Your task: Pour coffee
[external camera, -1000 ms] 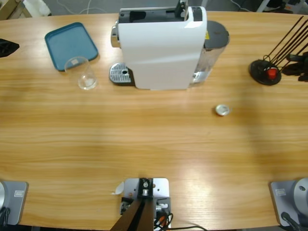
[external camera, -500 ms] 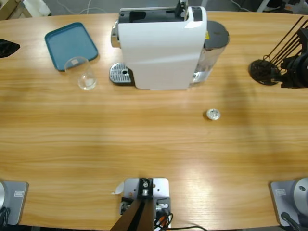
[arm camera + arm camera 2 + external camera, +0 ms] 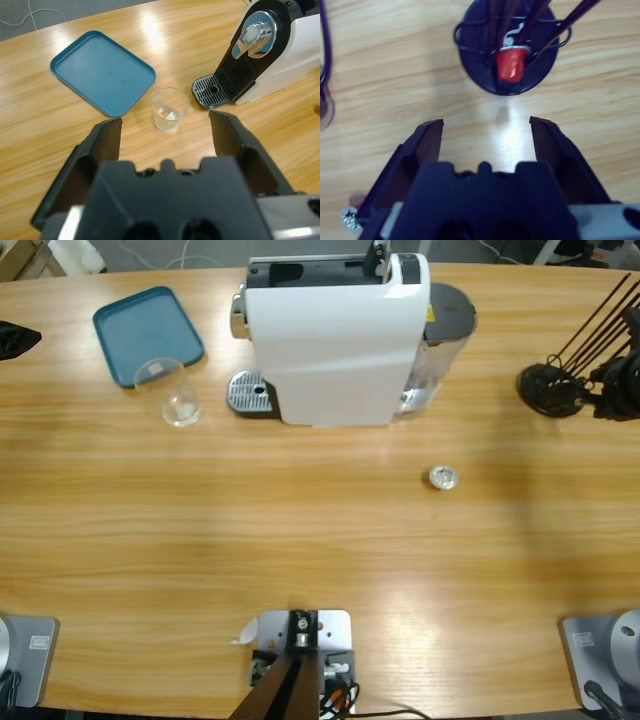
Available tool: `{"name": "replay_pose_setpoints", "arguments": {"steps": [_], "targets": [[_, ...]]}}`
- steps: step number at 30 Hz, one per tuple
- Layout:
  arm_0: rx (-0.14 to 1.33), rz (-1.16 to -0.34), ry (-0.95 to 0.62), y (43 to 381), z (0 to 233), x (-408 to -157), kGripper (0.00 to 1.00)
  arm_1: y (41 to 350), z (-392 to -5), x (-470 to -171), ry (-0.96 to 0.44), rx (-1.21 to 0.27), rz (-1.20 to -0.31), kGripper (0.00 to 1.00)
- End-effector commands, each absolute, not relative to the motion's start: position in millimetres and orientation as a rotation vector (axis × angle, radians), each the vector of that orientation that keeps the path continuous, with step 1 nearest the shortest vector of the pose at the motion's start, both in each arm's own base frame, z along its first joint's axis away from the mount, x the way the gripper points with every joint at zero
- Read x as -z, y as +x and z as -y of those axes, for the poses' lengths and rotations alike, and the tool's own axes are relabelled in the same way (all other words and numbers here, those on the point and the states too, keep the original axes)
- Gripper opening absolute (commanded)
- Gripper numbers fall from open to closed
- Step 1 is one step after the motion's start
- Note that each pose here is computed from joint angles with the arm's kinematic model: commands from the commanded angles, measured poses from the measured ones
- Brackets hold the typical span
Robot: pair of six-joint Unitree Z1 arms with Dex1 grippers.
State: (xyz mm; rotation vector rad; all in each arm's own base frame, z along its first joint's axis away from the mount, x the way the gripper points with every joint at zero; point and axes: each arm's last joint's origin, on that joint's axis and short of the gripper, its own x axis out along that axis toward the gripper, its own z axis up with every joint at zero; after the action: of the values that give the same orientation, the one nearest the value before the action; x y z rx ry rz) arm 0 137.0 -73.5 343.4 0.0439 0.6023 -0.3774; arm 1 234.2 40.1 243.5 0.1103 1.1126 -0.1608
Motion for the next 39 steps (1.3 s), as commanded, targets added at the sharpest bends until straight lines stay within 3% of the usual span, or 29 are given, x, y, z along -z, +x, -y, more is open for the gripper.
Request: {"name": "replay_pose_setpoints", "arguments": {"steps": [1,15,21,36,39], "targets": [[0.376,-0.641,0.064,141.4,75.0,-336.4,0.747,253.2,-30.7,-229.5,0.112,0.179,-1.146,0.639],[0.375,-0.642,0.066,141.0,74.7,-336.0,0.747,269.5,-31.6,-214.7,0.101,0.196,-1.146,0.632],[0.377,-0.640,0.066,140.9,74.7,-336.6,0.743,240.9,-40.6,-209.6,0.103,0.236,-1.003,0.624],[0.389,-0.624,0.062,134.4,72.4,-338.7,0.743,193.1,-49.2,-219.4,0.095,0.242,-0.856,0.623],[0.397,-0.625,0.065,133.5,73.5,-338.4,0.744,193.9,-49.5,-214.4,0.112,0.249,-0.853,0.503]]}}
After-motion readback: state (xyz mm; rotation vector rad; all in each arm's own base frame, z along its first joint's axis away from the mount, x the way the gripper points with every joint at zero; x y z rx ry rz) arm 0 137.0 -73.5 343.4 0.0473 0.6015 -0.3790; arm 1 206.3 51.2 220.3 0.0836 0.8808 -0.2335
